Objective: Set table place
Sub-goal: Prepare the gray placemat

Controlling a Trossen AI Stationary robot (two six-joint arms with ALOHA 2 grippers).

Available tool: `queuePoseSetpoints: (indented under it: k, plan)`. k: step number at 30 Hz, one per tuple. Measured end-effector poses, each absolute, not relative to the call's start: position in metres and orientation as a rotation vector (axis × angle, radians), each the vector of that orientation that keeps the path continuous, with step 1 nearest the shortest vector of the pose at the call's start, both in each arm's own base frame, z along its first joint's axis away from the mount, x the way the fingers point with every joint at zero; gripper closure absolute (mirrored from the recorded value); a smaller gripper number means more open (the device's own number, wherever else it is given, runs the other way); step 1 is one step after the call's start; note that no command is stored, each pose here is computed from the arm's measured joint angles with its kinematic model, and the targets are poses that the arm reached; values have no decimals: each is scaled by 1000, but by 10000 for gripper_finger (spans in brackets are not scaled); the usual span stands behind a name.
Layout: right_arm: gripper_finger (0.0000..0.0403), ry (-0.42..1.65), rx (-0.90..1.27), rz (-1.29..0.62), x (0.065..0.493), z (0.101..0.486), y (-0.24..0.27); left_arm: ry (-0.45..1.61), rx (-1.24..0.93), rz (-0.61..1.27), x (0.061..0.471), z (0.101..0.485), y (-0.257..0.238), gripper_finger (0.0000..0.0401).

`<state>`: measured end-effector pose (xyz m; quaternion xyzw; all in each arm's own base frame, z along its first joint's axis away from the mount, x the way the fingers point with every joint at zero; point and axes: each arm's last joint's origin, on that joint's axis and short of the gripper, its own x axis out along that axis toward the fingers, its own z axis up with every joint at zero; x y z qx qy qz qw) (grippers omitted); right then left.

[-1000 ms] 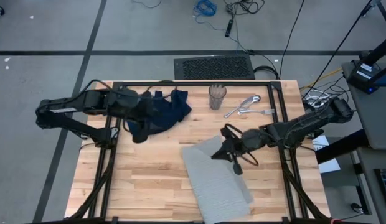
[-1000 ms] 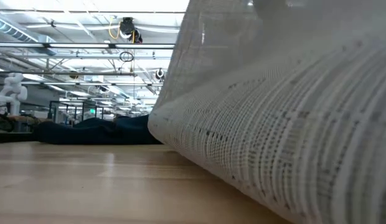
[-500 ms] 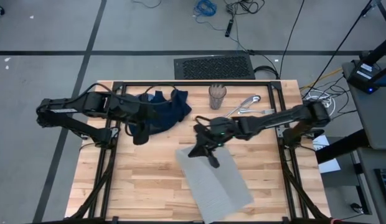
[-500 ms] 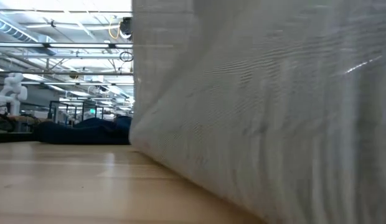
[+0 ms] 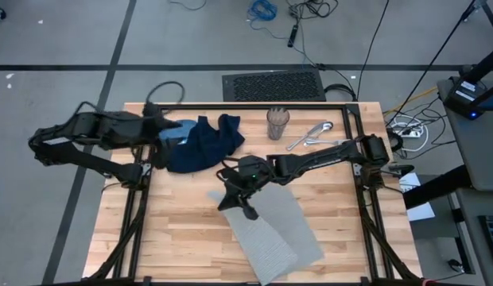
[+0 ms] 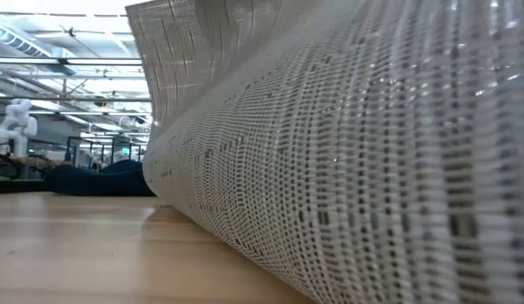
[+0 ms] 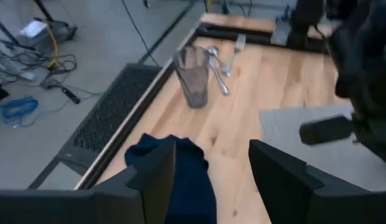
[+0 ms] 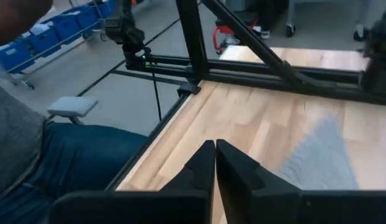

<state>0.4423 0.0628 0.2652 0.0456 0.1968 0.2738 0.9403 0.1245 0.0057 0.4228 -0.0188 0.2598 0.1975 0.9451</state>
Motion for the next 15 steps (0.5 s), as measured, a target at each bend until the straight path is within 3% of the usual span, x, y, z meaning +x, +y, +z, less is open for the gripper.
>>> queuePoseSetpoints:
  k: [6,12,15]
  plan:
    - [403,215,91,783,447,278,71,507,-63,429,110,425,7,211]
    - [403,-76,34,904,445,308,78,547,-43,457,113,417,7,211]
    - [403,-103,68,906,443,316,76,580,-32,463,117,408,7,211]
